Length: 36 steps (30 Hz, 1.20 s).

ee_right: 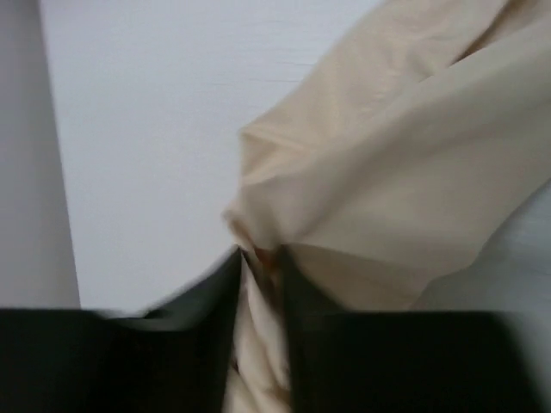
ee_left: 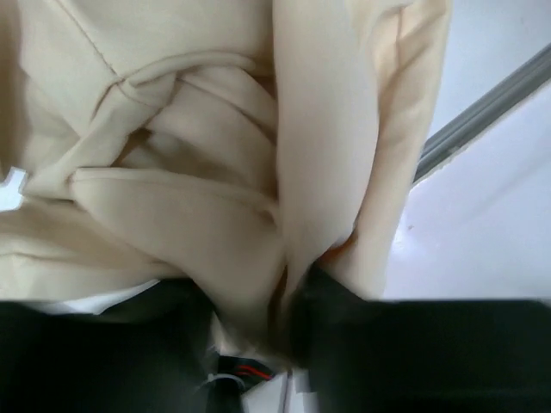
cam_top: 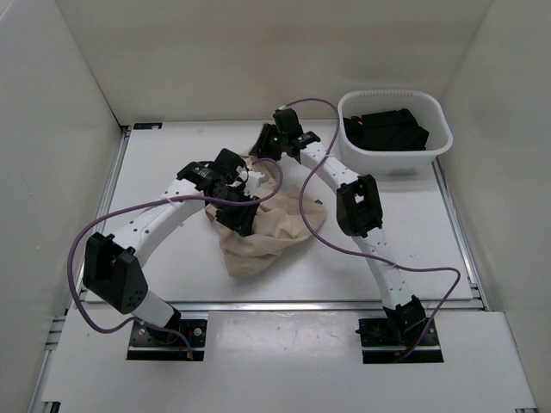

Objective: Fold and stack the trousers
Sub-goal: Flatten the trousers out

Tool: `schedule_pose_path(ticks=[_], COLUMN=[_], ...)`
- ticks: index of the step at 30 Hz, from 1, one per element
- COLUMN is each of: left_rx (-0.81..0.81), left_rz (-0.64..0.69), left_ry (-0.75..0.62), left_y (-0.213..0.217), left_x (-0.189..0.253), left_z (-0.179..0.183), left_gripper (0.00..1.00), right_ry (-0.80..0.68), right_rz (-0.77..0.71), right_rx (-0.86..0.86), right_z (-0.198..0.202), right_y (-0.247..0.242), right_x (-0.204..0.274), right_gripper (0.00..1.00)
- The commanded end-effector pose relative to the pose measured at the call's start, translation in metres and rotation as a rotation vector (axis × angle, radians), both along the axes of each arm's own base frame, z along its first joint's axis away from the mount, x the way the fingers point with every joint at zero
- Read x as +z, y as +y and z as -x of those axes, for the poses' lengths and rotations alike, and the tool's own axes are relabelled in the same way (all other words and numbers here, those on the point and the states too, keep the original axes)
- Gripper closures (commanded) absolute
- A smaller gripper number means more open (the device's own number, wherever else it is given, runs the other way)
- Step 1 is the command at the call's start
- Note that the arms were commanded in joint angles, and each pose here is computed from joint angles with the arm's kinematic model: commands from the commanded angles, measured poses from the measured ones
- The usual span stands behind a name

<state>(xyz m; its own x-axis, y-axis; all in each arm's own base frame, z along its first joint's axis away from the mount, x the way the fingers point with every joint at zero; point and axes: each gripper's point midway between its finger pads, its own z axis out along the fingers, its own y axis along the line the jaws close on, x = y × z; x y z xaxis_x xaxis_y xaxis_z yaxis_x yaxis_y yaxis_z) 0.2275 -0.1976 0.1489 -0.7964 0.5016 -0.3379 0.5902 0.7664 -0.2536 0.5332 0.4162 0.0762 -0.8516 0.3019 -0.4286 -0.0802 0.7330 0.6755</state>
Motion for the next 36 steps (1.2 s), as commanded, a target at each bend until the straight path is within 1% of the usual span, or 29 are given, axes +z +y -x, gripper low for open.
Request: schedule_pose_path(ticks=[1,2,3,4,5,6,7,8,9,10,11,12,13,14,15,17,19,22,23,24,26,27,28,29,31,32,34,36], left_rx=[-0.034,-0.032,-0.032,-0.032,-0.019,-0.010,0.009,0.025,0.046,0.067,0.093,0.107,0.118,0.132,0.136,0.139,0.127,0.110,0.110,0.102,0.099,0.099,0.099,0.100,0.100,0.108,0.134,0.166], left_rz=[0.098,0.084,0.082,0.075,0.067,0.075,0.089,0.098,0.107,0.112,0.091,0.056,0.029,-0.011,-0.039,-0.058,-0.034,0.001,0.001,0.016,0.014,0.020,0.015,0.006,0.006,0.013,0.000,-0.002], left_ry=[0.012,0.035,0.038,0.049,0.062,0.050,0.043,0.026,0.009,0.000,-0.035,-0.041,-0.048,-0.050,-0.030,-0.014,0.014,0.053,0.054,0.076,0.103,0.092,0.101,0.118,0.118,0.106,0.081,0.042], left_y=[-0.021,-0.020,-0.019,-0.018,-0.013,-0.011,-0.006,-0.003,0.001,0.007,0.013,0.019,0.024,0.031,0.036,0.039,0.037,0.032,0.032,0.030,0.032,0.032,0.033,0.035,0.036,0.038,0.046,0.053], left_x=[0.017,0.009,0.005,0.001,-0.006,-0.006,-0.002,-0.001,0.002,0.005,0.000,-0.010,-0.016,-0.026,-0.036,-0.045,-0.050,-0.053,-0.053,-0.055,-0.055,-0.052,-0.055,-0.058,-0.056,-0.053,-0.048,-0.035], left_z=[-0.001,0.001,0.001,0.004,0.004,0.002,0.000,-0.004,-0.010,-0.014,-0.024,-0.025,-0.026,-0.028,-0.022,-0.020,-0.011,0.000,0.001,0.006,0.014,0.014,0.017,0.021,0.023,0.021,0.018,0.007], left_gripper=[0.40,0.34,0.31,0.29,0.27,0.25,0.24,0.22,0.22,0.21,0.21,0.19,0.19,0.19,0.19,0.19,0.19,0.21,0.22,0.26,0.29,0.32,0.36,0.36,0.40,0.39,0.30,0.25], right_ry=[-0.362,-0.368,-0.416,-0.428,-0.347,-0.301,-0.314,-0.286,-0.257,-0.220,-0.105,-0.196,-0.182,-0.144,-0.130,-0.071,-0.030,-0.019,0.009,0.016,0.033,0.050,0.072,0.067,0.075,0.083,0.070,0.069], right_rz=[-0.074,-0.022,0.021,0.110,0.194,0.254,0.258,0.259,0.253,0.212,0.269,0.222,0.217,0.250,0.257,0.313,0.357,0.317,0.355,0.367,0.371,0.368,0.382,0.361,0.332,0.342,0.346,0.344], right_rx=[0.265,0.282,0.285,0.303,0.279,0.242,0.125,0.084,0.048,0.000,0.000,-0.053,-0.013,0.033,0.120,0.204,0.318,0.436,0.453,0.463,0.485,0.485,0.478,0.485,0.490,0.491,0.504,0.504], right_z=[0.036,0.044,0.057,0.065,0.079,0.099,0.117,0.132,0.149,0.169,0.204,0.220,0.247,0.275,0.304,0.338,0.375,0.403,0.405,0.407,0.409,0.410,0.411,0.411,0.413,0.413,0.411,0.408], right_y=[0.021,0.010,-0.006,-0.023,-0.049,-0.079,-0.112,-0.126,-0.138,-0.143,-0.158,-0.167,-0.157,-0.162,-0.145,-0.135,-0.117,-0.082,-0.077,-0.073,-0.061,-0.058,-0.059,-0.054,-0.048,-0.049,-0.045,-0.039], right_x=[0.157,0.163,0.196,0.196,0.187,0.187,0.219,0.213,0.203,0.194,0.128,0.151,0.138,0.110,0.098,0.066,0.031,0.017,0.001,-0.004,-0.012,-0.015,-0.023,-0.020,-0.023,-0.027,-0.030,-0.028], right_gripper=[0.31,0.15,0.01,0.01,0.01,0.01,0.01,0.01,0.01,0.01,0.01,0.01,0.04,0.04,0.05,0.05,0.04,0.03,0.02,0.02,0.02,0.02,0.02,0.02,0.02,0.02,0.02,0.02])
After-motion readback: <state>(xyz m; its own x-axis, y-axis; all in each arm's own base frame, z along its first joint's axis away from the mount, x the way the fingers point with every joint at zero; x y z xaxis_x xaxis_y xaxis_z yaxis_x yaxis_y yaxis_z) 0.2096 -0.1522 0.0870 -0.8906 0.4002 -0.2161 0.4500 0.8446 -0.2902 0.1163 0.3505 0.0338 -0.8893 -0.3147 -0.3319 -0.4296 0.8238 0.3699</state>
